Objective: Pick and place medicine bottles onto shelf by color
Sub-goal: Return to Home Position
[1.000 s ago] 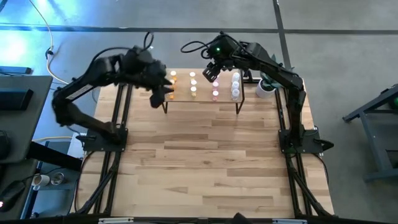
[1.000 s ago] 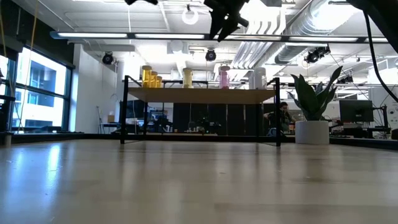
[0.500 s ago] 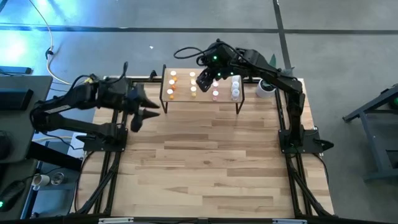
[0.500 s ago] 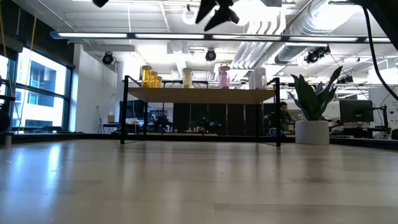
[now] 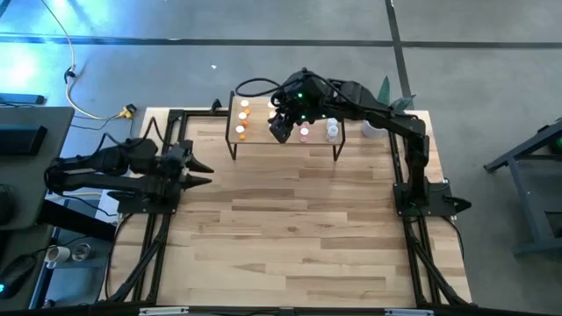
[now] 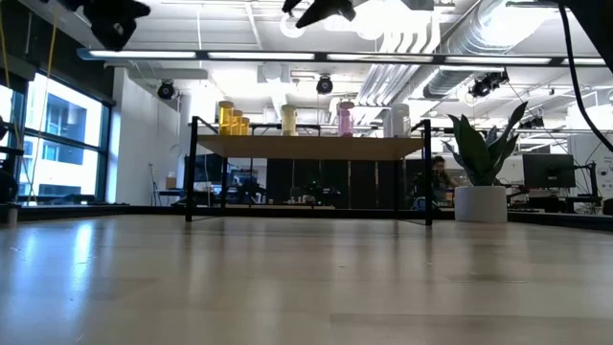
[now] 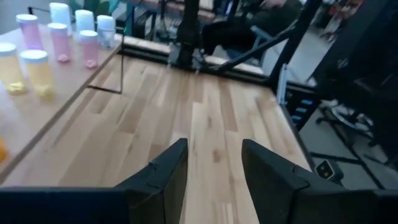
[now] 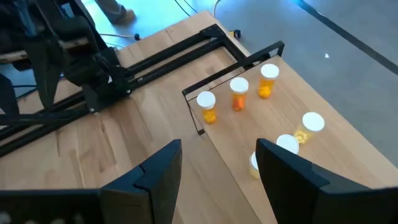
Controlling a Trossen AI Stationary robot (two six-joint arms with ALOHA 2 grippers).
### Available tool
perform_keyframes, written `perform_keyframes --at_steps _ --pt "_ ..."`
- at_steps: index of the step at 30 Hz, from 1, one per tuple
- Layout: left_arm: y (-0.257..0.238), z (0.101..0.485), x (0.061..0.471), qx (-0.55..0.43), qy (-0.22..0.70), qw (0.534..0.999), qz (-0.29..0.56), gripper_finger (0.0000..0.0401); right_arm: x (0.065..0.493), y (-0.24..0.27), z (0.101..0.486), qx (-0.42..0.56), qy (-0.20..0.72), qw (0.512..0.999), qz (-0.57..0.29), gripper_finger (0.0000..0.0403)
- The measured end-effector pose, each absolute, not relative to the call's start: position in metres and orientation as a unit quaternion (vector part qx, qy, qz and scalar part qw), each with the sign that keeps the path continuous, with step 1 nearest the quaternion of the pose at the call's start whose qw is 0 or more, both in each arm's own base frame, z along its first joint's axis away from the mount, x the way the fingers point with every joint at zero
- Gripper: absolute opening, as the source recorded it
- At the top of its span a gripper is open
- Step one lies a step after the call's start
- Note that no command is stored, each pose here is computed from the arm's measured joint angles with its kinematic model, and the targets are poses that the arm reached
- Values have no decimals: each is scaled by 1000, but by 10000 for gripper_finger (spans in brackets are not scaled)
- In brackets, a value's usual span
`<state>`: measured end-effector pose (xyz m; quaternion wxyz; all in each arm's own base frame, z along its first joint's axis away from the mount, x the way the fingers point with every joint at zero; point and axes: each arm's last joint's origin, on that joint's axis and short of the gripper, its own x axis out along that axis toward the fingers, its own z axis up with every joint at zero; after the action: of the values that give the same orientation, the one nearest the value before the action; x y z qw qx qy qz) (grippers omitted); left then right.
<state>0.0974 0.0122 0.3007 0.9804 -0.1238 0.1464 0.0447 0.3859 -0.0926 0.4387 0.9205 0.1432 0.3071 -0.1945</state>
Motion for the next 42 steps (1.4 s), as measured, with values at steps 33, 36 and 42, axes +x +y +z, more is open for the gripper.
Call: perform_keyframes --at_steps 33,36,42 --pt "12 192 103 -125 76 988 40 142 202 -61 439 76 248 938 -232 197" --pt "12 192 103 -140 76 986 41 142 184 -53 412 98 224 945 -215 197" --pt "12 190 102 -183 82 979 49 142 150 -37 360 133 198 950 -201 197"
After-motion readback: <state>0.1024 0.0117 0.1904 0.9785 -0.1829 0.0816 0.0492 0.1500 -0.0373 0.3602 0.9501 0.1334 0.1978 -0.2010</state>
